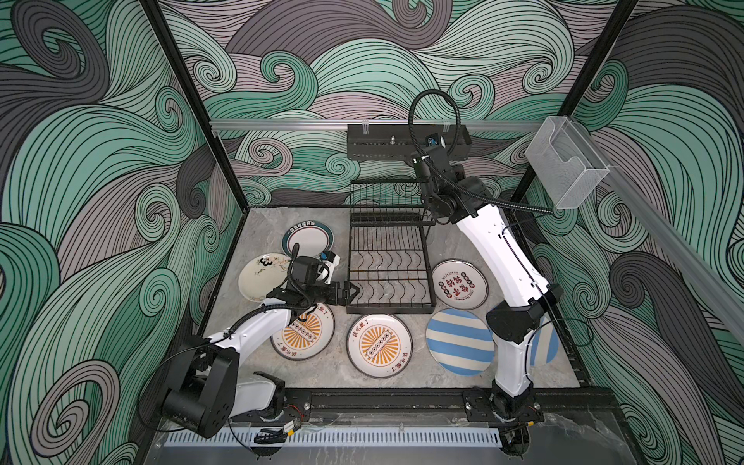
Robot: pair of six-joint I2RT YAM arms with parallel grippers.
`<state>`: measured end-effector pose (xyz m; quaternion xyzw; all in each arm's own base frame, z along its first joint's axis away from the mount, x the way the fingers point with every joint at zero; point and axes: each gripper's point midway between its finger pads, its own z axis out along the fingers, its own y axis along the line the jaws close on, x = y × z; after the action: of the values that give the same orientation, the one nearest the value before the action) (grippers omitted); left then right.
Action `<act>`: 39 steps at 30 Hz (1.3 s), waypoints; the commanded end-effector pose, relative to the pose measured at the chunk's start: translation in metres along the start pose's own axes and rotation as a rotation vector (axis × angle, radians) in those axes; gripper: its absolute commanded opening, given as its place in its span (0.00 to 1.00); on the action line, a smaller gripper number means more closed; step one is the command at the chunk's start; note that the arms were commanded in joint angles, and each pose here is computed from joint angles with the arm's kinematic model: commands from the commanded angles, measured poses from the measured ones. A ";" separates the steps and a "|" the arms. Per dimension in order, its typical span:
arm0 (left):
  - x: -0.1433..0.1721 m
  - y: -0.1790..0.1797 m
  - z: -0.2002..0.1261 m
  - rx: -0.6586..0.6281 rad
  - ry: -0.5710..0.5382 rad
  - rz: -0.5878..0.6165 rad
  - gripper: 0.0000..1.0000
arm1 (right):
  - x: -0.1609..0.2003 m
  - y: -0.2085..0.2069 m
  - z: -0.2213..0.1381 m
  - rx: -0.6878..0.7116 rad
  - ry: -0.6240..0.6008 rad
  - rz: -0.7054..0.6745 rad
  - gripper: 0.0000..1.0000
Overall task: Load plates into a dish rack
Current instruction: Place the plate on the dish rack.
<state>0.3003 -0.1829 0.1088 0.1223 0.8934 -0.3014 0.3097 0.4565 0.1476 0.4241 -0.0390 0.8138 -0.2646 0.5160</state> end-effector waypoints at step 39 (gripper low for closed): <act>-0.013 -0.012 0.008 0.054 -0.027 0.063 0.99 | 0.032 0.008 0.016 0.052 0.070 0.004 0.00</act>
<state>0.3109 -0.1946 0.1114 0.1392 0.8836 -0.3145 0.3177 0.4714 0.1552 0.3765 -0.0252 0.8249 -0.2767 0.4922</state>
